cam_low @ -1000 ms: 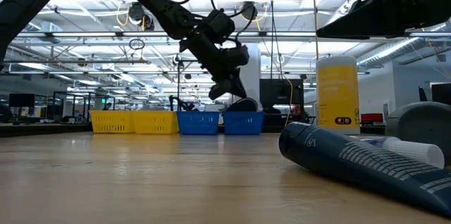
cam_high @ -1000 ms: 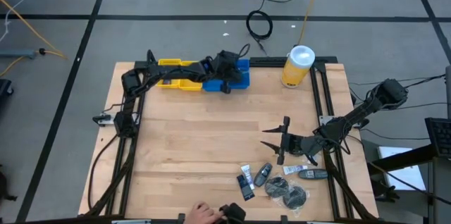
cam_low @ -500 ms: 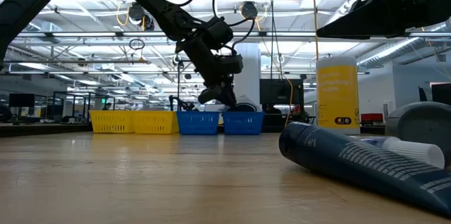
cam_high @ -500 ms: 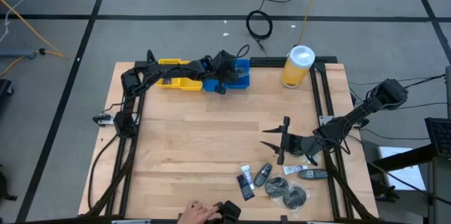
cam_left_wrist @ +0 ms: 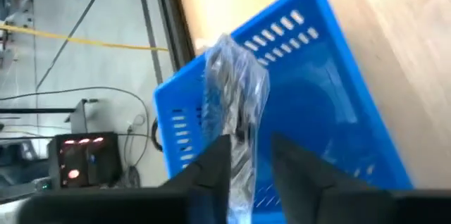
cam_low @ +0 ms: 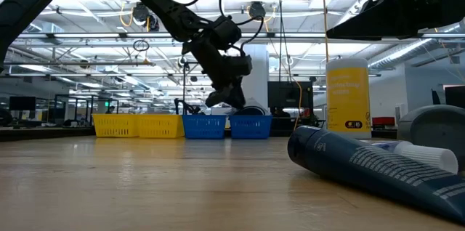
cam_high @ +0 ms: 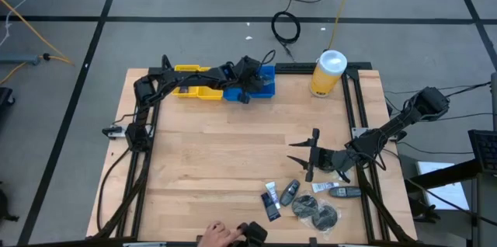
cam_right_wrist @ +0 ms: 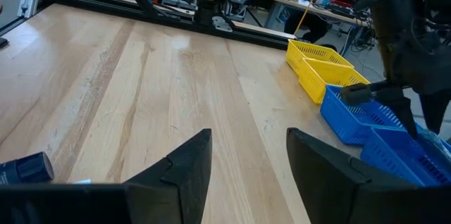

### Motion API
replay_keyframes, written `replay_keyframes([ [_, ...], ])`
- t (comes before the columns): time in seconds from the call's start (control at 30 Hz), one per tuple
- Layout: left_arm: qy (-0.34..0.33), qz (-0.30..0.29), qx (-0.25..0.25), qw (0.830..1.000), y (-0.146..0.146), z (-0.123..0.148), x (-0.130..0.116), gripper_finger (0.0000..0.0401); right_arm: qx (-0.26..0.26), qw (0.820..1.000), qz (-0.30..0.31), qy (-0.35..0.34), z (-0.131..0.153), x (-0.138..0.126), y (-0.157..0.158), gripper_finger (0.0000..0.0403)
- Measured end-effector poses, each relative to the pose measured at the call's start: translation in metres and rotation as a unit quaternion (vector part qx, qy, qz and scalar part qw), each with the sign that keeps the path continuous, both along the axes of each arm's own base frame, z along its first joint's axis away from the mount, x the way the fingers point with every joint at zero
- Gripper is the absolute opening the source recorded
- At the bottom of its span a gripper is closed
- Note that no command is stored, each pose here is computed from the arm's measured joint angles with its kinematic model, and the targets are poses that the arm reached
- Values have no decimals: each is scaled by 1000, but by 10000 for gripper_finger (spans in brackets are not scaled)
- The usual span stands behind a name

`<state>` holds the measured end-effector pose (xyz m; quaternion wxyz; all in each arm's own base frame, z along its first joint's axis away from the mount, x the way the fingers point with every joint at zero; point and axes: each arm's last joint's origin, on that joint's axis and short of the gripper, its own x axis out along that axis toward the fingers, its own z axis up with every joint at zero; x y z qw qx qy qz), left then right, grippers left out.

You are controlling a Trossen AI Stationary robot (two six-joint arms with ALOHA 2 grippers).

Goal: Pick & Place Travel size toiletries
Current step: Put the black hairbrush into the right blue bin

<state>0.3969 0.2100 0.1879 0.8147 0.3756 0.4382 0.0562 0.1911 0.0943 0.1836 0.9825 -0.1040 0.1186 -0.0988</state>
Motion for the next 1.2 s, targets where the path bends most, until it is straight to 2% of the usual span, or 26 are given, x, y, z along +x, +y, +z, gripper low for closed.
replay_keyframes([
  [0.2, -50, 34, -26, 998, 2, 4, 3, 29, 0, 1000, 0, 0, 0, 0, 0, 176],
  [0.37, -51, 33, -26, 998, 2, 4, 3, 3, 0, 1000, 0, 0, 0, 0, 0, 176],
  [0.5, -67, 38, 5, 997, 1, 9, 7, 1, 0, 1000, 0, 0, 0, 0, 0, 176],
  [0.57, -66, 20, 24, 997, -4, 11, 11, 1, 0, 1000, 0, 0, 0, 0, 0, 176],
  [0.73, 32, -64, 92, 993, -26, 4, 13, 0, 8, 1000, -2, 2, -1, 0, 0, 176],
  [0.93, 132, -116, 179, 968, -19, -11, 3, 1, 16, 1000, -4, 1, -1, 0, 0, 176],
  [1.03, 157, -122, 187, 962, -11, -16, -4, 2, 18, 1000, -4, 0, -1, 0, 0, 176],
  [1.2, 155, -146, 198, 957, -7, -15, -4, 2, 16, 1000, -5, 1, -1, 0, 0, 176],
])
